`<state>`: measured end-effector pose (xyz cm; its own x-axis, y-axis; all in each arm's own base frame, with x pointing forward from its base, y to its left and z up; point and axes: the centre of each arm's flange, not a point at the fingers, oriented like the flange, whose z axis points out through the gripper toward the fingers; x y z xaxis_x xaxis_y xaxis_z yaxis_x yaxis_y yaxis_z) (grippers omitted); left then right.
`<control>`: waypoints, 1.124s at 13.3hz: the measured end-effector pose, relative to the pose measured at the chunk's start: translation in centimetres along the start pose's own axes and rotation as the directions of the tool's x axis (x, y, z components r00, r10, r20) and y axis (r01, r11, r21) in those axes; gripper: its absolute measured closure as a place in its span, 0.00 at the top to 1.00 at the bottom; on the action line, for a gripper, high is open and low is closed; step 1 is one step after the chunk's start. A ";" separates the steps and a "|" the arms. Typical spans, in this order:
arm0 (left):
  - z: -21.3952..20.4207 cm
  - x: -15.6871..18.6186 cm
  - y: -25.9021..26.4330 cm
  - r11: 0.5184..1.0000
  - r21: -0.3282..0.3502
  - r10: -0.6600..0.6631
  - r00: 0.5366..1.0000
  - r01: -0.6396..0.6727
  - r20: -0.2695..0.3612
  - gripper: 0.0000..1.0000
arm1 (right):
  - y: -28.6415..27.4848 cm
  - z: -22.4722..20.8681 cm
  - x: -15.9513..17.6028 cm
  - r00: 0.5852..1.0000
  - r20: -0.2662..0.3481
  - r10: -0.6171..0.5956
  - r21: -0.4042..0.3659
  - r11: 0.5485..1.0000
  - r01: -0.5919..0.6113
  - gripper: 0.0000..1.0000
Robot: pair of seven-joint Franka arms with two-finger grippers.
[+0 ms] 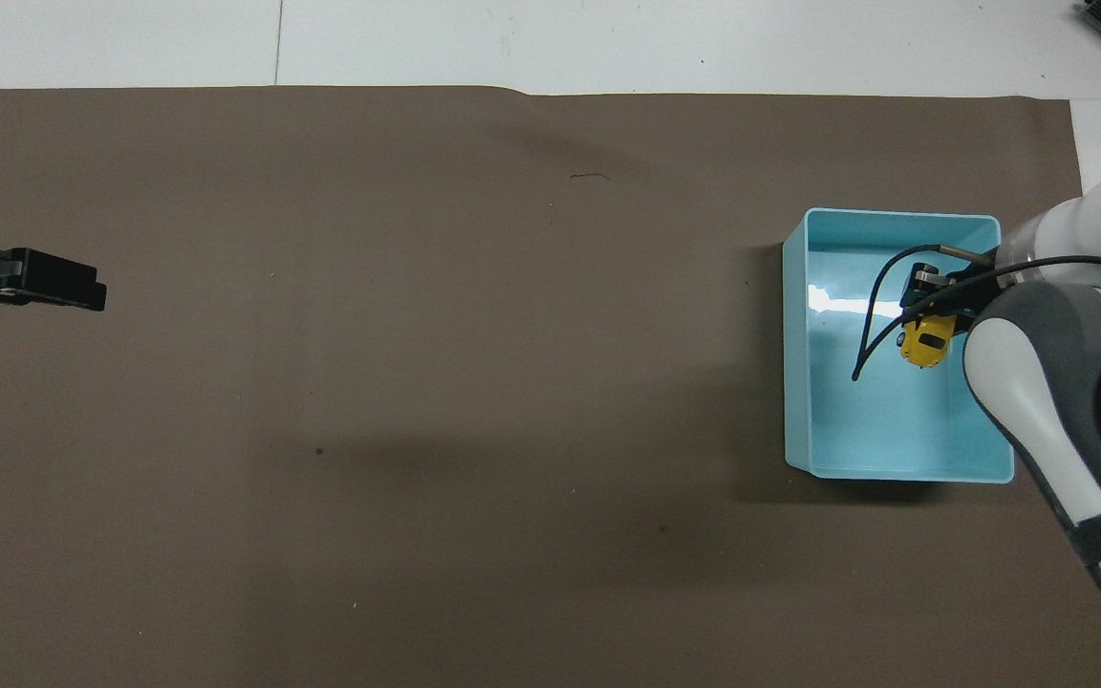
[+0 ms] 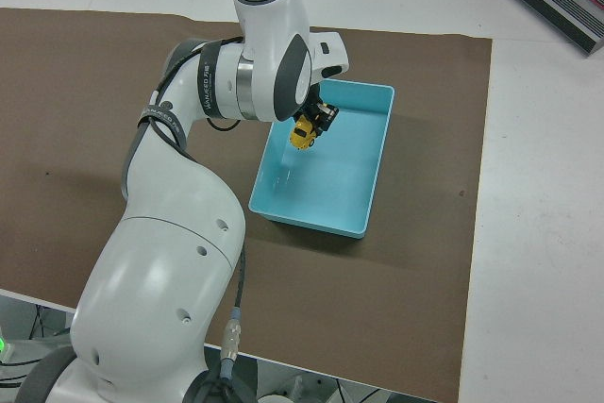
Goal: Wind up and store yellow beetle car
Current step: 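Lower the car onto the box floor and open the right gripper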
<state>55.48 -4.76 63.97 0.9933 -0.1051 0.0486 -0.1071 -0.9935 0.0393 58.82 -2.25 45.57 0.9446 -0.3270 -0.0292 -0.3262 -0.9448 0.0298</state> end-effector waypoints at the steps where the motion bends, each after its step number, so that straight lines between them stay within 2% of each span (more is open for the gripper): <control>1: 0.0 0.0 0.0 1.000 0.000 0.000 1.000 0.000 0.000 1.00 | 0.3 0.2 -0.2 1.000 0.005 -0.018 -0.002 1.000 0.018 0.45; 7: 0.0 0.0 0.0 1.000 0.000 0.000 1.000 0.000 0.000 1.00 | 0.5 3.2 -1.7 0.992 -0.006 -0.127 -0.003 0.992 0.127 0.45; 12: 0.0 0.0 0.0 1.000 0.000 0.000 1.000 0.000 0.000 1.00 | 1.1 7.9 -2.7 0.983 -0.058 -0.176 0.007 0.984 0.176 0.45; 15: 0.0 0.0 0.0 1.000 0.000 0.000 1.000 0.000 0.000 1.00 | 1.6 9.1 -3.0 0.976 -0.071 -0.204 0.008 0.979 0.205 0.45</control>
<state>55.48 -4.75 63.97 0.9933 -0.1050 0.0486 -0.1069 -0.9935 0.0393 55.15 -2.98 36.63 0.9914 -0.1255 0.0365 -0.1261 -0.9919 0.0156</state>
